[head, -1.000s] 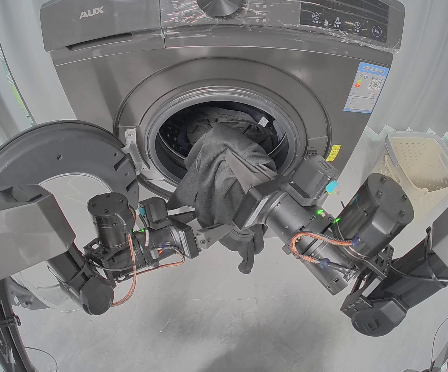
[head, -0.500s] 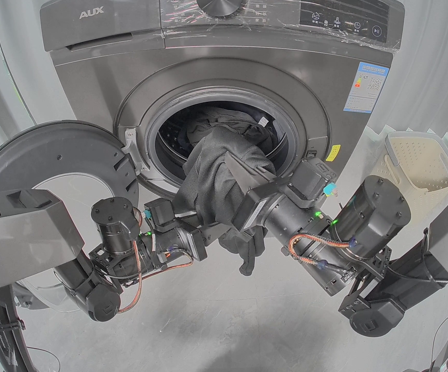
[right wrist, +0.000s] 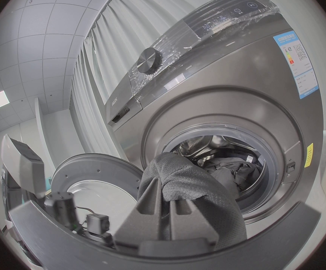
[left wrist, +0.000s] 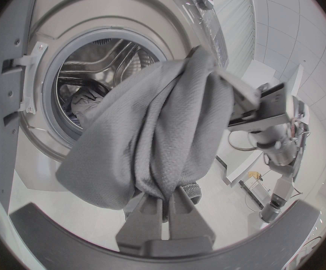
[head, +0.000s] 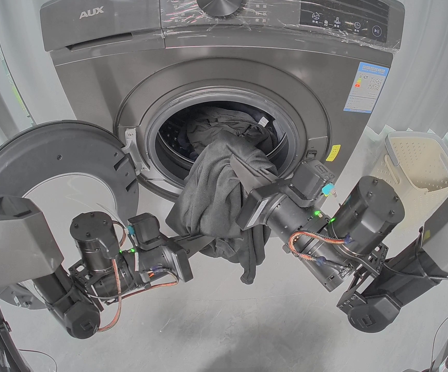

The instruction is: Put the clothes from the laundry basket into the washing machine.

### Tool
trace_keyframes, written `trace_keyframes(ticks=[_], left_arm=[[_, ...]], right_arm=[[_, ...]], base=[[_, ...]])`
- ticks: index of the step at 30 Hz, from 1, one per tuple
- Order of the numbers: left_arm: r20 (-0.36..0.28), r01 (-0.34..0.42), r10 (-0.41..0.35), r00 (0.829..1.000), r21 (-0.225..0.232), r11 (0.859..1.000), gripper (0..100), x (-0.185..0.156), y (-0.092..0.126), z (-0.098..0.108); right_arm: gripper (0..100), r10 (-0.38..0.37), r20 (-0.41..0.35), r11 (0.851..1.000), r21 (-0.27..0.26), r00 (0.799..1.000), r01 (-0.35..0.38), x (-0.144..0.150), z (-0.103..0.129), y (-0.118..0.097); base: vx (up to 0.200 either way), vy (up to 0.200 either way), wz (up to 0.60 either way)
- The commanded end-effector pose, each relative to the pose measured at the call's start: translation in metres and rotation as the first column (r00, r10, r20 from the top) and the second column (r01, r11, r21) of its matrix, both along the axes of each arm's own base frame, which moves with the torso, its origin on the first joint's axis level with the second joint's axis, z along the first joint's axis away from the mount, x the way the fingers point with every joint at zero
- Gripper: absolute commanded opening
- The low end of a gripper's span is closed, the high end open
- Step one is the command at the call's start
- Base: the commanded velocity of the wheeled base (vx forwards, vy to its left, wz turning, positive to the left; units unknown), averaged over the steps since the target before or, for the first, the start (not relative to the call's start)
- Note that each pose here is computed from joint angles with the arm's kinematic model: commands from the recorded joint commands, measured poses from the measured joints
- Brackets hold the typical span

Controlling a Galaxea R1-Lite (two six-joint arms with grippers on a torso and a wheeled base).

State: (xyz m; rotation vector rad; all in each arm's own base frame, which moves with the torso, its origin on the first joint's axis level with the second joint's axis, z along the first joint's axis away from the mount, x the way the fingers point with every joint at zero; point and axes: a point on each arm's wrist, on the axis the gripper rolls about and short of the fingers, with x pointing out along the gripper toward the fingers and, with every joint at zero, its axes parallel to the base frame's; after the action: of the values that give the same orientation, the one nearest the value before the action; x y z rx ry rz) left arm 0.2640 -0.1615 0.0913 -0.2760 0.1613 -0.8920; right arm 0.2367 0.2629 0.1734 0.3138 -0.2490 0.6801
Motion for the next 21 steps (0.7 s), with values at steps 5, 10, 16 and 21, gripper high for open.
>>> trace_keyframes(ticks=[5, 10, 16, 21], left_arm=[[0.1, 0.049, -0.044, 0.994, -0.049, 0.998, 0, -0.044, 0.013, 0.043], [0.16, 0.029, -0.013, 0.987, -0.099, 0.995, 0, -0.037, 0.014, 0.061], [0.197, -0.004, 0.03, 0.98, -0.131, 0.991, 0, -0.029, 0.014, 0.072], [0.196, -0.027, 0.054, 0.979, -0.139, 0.99, 0, -0.025, 0.013, 0.072]], right_arm=[[100, -0.009, -0.069, 0.998, -0.055, 0.998, 0.005, 0.009, -0.03, 0.001], [100, 0.004, -0.139, 0.992, -0.12, 0.99, -0.021, -0.003, -0.051, -0.007], [100, 0.004, -0.2, 0.982, -0.184, 0.98, -0.041, -0.015, -0.068, -0.017], [100, -0.001, -0.237, 0.973, -0.225, 0.971, -0.054, -0.021, -0.079, -0.024]], base=[[0.0, 0.0, 0.0], [0.0, 0.0, 0.0], [0.0, 0.0, 0.0], [0.0, 0.0, 0.0]])
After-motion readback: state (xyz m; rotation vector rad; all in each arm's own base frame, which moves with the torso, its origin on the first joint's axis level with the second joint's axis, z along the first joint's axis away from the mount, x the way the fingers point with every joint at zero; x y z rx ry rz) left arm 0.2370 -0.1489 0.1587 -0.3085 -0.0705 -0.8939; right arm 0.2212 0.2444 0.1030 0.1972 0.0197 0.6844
